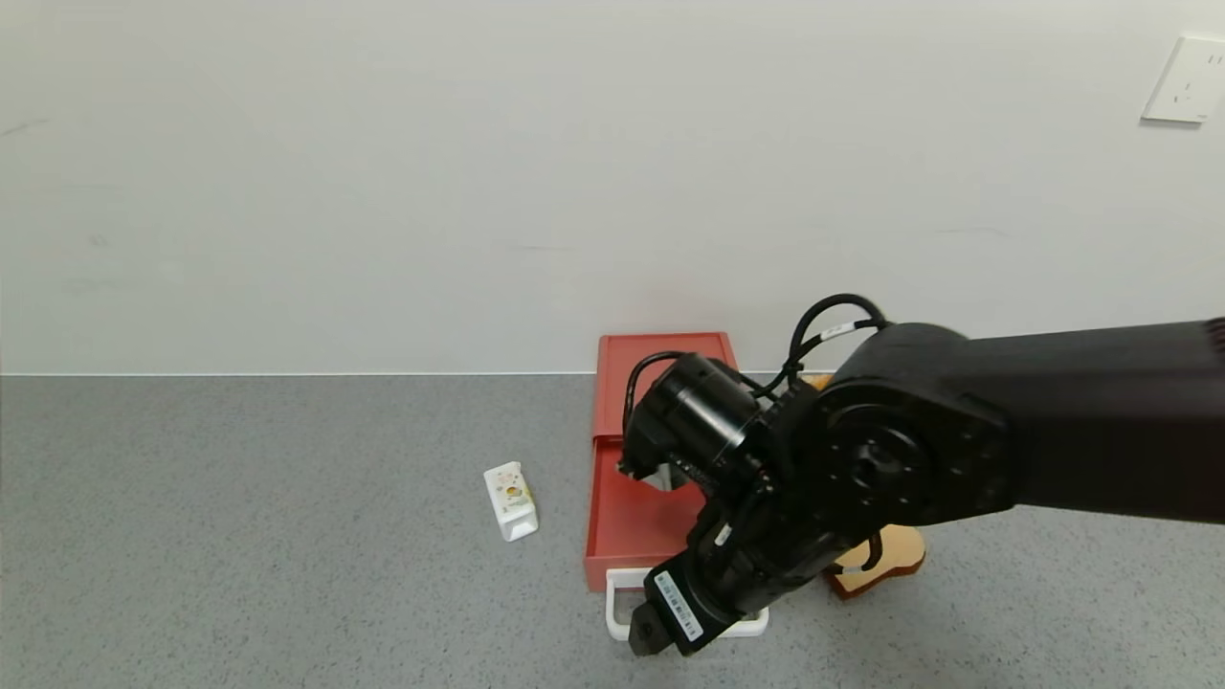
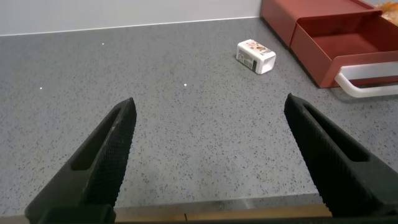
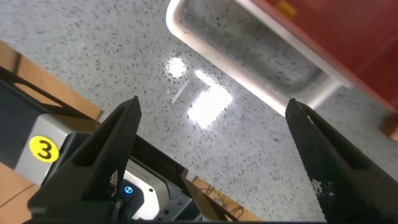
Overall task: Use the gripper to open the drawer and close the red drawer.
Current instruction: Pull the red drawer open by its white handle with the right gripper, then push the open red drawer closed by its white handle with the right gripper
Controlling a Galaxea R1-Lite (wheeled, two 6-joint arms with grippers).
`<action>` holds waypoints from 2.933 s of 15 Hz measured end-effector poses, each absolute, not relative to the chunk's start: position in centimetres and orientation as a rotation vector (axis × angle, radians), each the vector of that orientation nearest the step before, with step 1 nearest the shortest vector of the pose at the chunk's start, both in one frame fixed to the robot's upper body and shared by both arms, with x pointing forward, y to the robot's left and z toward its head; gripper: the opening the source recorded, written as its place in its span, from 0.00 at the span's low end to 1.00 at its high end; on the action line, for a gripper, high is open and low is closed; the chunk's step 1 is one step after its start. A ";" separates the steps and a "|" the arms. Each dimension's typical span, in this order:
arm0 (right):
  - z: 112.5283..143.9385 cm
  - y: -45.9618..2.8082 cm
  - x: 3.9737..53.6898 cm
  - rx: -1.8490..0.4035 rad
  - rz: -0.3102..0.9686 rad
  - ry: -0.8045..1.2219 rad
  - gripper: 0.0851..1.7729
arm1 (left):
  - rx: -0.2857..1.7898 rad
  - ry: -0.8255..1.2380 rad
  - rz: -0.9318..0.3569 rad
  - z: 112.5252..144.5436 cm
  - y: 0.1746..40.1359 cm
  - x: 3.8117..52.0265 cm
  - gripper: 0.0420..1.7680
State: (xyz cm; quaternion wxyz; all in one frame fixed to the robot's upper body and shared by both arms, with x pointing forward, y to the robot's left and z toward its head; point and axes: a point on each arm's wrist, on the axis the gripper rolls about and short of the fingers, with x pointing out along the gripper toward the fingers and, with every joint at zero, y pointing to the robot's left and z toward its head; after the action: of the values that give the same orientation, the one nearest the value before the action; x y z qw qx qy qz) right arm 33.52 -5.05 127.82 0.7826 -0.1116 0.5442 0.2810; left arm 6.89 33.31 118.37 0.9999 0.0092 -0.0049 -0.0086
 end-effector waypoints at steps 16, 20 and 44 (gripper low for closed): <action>138.0 -23.1 31.4 0.030 0.626 0.785 0.96 | 0.018 -0.010 -0.015 118.4 33.3 6.9 0.97; 138.0 -26.7 31.5 0.072 0.652 0.711 0.96 | 0.018 -0.010 -0.015 118.3 33.3 6.9 0.97; 136.0 -25.5 30.8 0.101 0.531 0.803 0.96 | 0.018 -0.009 -0.016 118.3 33.3 6.9 0.97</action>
State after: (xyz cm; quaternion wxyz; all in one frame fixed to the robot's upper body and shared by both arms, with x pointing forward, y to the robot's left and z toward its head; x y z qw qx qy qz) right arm 30.78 -25.52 136.03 0.8851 0.0488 0.3862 0.2551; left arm 6.91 33.31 118.33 0.9999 0.0092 -0.0043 -0.0082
